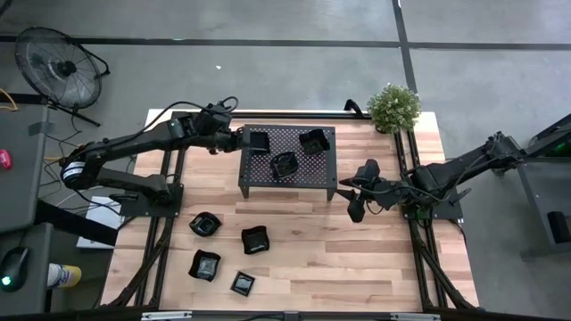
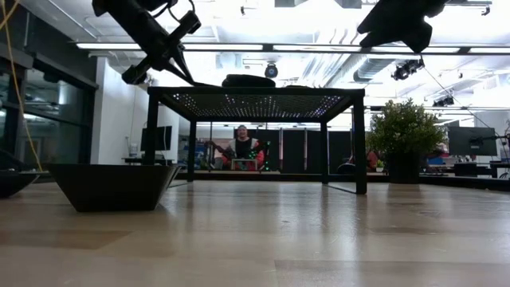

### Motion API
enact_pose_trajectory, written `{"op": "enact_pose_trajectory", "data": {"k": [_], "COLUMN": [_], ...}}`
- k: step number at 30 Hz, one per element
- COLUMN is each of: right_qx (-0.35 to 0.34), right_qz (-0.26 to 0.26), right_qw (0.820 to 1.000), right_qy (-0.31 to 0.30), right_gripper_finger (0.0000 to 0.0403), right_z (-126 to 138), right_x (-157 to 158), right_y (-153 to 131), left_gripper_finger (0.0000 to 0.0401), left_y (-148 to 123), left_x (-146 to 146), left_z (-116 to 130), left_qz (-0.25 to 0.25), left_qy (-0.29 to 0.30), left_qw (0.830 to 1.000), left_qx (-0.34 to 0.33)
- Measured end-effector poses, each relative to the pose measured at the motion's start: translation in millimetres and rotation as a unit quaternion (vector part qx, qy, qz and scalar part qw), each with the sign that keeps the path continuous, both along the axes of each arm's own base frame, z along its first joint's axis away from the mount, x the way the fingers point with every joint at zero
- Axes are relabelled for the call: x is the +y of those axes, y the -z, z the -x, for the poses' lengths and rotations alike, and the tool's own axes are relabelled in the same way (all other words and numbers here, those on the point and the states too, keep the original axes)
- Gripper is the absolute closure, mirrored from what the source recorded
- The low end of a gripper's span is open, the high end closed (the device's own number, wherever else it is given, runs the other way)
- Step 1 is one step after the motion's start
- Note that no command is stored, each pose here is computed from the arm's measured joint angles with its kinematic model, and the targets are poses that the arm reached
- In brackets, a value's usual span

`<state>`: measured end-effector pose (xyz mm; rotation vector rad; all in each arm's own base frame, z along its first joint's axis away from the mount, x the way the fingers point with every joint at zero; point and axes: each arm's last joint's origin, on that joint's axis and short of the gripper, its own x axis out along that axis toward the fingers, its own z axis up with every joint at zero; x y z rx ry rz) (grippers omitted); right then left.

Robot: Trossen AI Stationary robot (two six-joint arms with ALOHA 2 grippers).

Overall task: Pick & Place Mini shaped plates
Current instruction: Stack the black square plate on top of the black square plates on the shelf

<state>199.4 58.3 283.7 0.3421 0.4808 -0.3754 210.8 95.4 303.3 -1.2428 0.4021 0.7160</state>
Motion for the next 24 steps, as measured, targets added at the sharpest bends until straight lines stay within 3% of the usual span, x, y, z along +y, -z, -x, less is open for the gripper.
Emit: {"op": "enact_pose_trajectory", "data": {"k": [6,24], "right_qx": [0.0,0.001], "right_qz": [0.0,0.002], "right_qw": [1.0,1.0], "right_qy": [0.0,-0.002], "right_gripper_finger": [0.0261,0.0261], "right_z": [0.0,0.0], "right_x": [0.0,0.0], "right_y": [0.0,-0.1], "left_gripper_finger": [0.0401,0.0401], "left_y": [4.3,4.6], "left_x": [0.6,0.9], "left_z": [-4.0,-3.9], "left_qz": [0.032,0.053], "left_qy": [-0.001,-0.026], "left_qw": [0.999,0.998], "left_qx": [-0.001,-0.007]}}
